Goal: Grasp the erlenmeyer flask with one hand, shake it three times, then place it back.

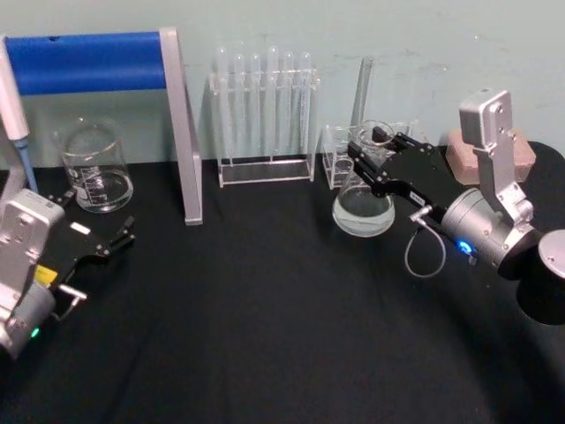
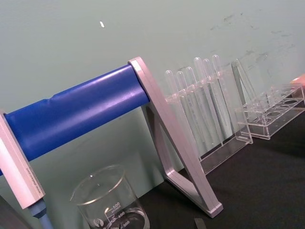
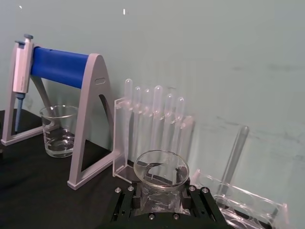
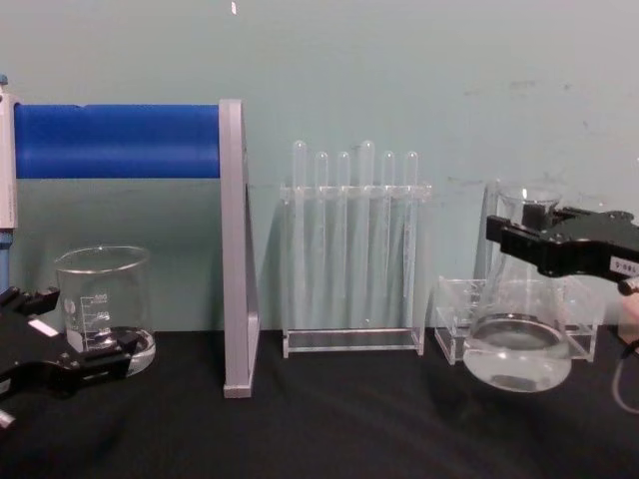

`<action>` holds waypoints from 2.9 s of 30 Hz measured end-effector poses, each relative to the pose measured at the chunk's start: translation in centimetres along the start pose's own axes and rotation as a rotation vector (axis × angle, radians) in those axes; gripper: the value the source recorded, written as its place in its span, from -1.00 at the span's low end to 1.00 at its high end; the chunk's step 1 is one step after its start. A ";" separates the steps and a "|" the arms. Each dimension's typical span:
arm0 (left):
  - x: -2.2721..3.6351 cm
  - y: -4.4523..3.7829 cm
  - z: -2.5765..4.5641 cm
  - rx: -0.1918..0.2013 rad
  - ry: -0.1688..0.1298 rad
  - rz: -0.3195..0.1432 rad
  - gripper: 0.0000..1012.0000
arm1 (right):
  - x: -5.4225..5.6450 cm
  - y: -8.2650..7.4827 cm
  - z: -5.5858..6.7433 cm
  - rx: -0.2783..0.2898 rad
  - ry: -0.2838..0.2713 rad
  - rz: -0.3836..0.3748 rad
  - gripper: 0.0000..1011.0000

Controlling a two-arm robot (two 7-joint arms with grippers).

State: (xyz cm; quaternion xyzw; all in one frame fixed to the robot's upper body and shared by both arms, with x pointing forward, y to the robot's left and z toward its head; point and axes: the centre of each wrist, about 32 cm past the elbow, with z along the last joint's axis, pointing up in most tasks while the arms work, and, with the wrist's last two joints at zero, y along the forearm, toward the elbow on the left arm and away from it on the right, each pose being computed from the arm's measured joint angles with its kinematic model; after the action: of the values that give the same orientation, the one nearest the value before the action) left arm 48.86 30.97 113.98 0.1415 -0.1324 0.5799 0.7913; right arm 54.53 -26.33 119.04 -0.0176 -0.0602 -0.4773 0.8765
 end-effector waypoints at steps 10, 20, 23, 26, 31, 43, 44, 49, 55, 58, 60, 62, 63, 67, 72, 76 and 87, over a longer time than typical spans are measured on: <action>0.00 0.00 0.00 0.000 0.000 0.000 0.98 | -1.3 0.3 0.1 0.003 0.008 0.066 -0.11; 0.00 0.00 0.00 0.000 0.000 0.000 0.98 | -3.4 0.6 0.4 0.009 0.013 0.198 -0.11; 0.00 0.00 0.00 0.000 0.000 0.000 0.98 | -3.8 0.7 0.4 0.011 0.016 0.219 -0.11; 0.00 0.00 0.00 0.000 0.000 0.000 0.98 | -4.3 0.7 0.5 0.012 0.020 0.246 -0.11; 0.00 0.00 0.00 0.000 0.000 0.000 0.98 | -4.6 0.6 0.5 0.012 0.022 0.266 -0.11; 0.00 0.00 0.00 0.000 0.000 0.000 0.98 | -4.8 0.6 0.5 0.010 0.026 0.274 -0.11; 0.00 0.00 0.00 0.000 0.000 0.000 0.98 | -4.8 0.6 0.5 0.010 0.026 0.274 -0.11; 0.00 0.00 0.00 0.000 0.000 0.000 0.98 | -4.8 0.6 0.3 0.006 0.028 0.273 -0.11; 0.00 0.00 0.00 0.000 0.000 0.000 0.98 | -4.9 0.6 -0.2 -0.004 0.031 0.274 -0.11; 0.00 0.00 0.00 0.000 0.000 0.000 0.98 | -4.9 0.7 -0.4 -0.008 0.032 0.275 -0.11; 0.00 0.00 0.00 0.000 0.000 0.000 0.98 | -4.9 0.7 -0.7 -0.013 0.033 0.275 -0.11; 0.00 0.00 0.00 0.000 0.000 0.000 0.98 | -4.9 0.7 -0.9 -0.017 0.034 0.274 -0.11; 0.00 0.00 0.00 0.000 0.000 0.000 0.98 | -4.9 0.7 -1.1 -0.022 0.034 0.273 -0.11; 0.00 0.00 0.00 0.000 0.000 0.000 0.98 | -5.0 0.8 -1.6 -0.033 0.036 0.273 -0.11; 0.00 0.00 0.00 0.000 0.000 0.000 0.98 | -5.2 0.8 -2.1 -0.041 0.038 0.277 -0.11; 0.00 0.00 0.00 0.000 0.000 0.000 0.98 | -5.3 0.8 -2.4 -0.047 0.042 0.282 -0.11; 0.00 0.00 0.00 0.000 0.000 0.000 0.98 | -5.6 0.8 -3.1 -0.054 0.055 0.287 -0.11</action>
State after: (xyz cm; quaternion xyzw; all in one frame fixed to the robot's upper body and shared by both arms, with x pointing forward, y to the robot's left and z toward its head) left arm 48.86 30.97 113.98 0.1415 -0.1325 0.5799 0.7913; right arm 52.45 -21.44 115.34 -0.0365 -0.0201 -0.3490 0.9362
